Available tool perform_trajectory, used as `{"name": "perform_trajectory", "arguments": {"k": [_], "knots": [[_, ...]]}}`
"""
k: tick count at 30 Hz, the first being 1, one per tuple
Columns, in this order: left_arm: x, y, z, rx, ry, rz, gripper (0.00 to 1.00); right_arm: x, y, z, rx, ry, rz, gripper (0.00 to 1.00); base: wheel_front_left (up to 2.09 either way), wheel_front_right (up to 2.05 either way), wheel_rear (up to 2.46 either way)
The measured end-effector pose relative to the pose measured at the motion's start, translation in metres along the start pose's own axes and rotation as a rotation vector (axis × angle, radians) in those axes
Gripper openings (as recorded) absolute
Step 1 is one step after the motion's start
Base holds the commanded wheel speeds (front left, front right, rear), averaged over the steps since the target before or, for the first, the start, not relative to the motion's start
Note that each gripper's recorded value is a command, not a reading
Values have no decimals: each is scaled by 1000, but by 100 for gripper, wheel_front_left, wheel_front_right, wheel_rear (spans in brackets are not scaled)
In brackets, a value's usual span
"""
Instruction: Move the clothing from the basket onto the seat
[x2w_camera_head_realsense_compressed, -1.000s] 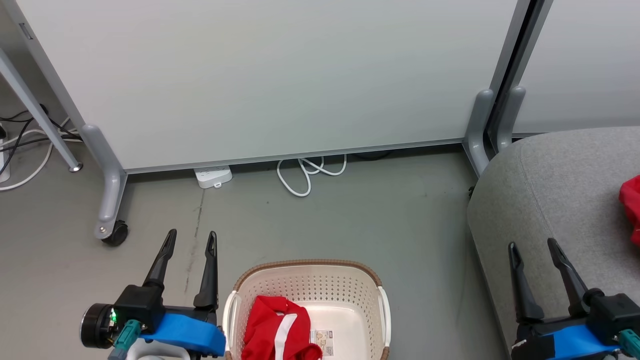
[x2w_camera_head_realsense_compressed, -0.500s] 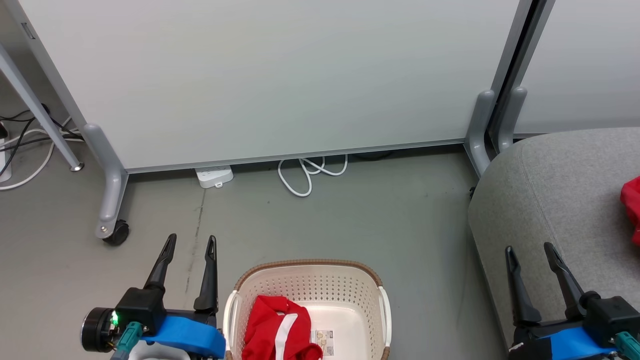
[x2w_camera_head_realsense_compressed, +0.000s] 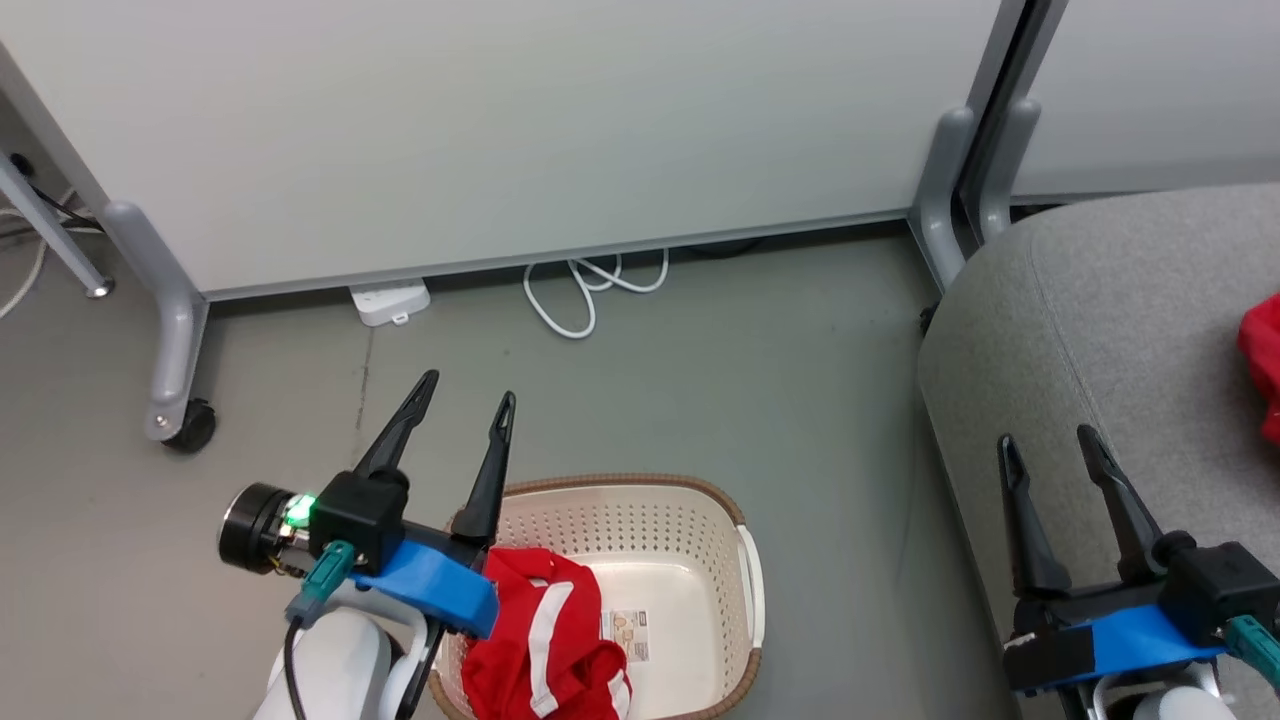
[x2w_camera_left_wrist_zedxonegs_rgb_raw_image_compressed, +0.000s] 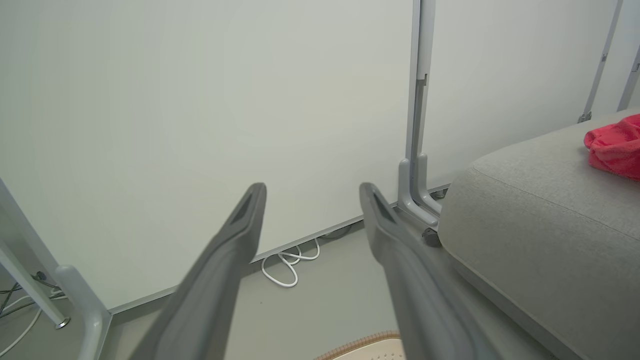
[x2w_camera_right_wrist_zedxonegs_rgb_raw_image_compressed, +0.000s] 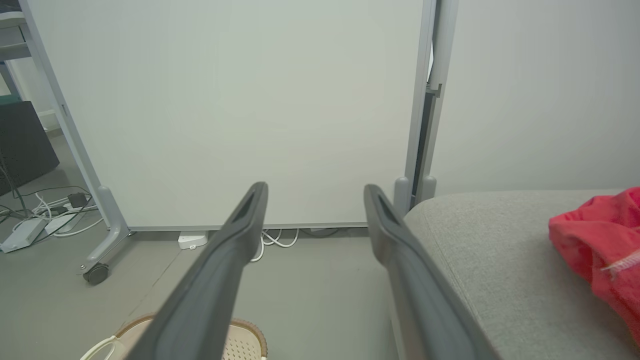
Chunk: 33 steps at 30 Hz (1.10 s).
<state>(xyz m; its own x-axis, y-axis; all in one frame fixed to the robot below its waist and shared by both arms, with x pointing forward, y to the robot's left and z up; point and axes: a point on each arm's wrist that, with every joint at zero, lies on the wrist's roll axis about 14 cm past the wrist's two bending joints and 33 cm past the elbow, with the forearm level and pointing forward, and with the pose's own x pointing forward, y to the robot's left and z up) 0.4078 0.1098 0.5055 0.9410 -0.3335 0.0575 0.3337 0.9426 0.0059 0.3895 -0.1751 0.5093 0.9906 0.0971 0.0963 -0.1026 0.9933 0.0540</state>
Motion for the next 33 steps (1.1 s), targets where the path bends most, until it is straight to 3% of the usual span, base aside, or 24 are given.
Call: {"name": "perform_trajectory", "arguments": {"k": [7, 15, 33], "knots": [[39, -24, -36, 50, 107, -167, 100, 25, -9, -4, -8, -4, -14, 100, 0, 0, 0], [62, -56, -124, 126, 335, -398, 100, 56, -25, -24, -28, 21, -41, 100, 0, 0, 0], [18, -77, -297, 217, 811, -723, 100, 93, -46, -91, -70, 128, -58, 100, 0, 0, 0]]}}
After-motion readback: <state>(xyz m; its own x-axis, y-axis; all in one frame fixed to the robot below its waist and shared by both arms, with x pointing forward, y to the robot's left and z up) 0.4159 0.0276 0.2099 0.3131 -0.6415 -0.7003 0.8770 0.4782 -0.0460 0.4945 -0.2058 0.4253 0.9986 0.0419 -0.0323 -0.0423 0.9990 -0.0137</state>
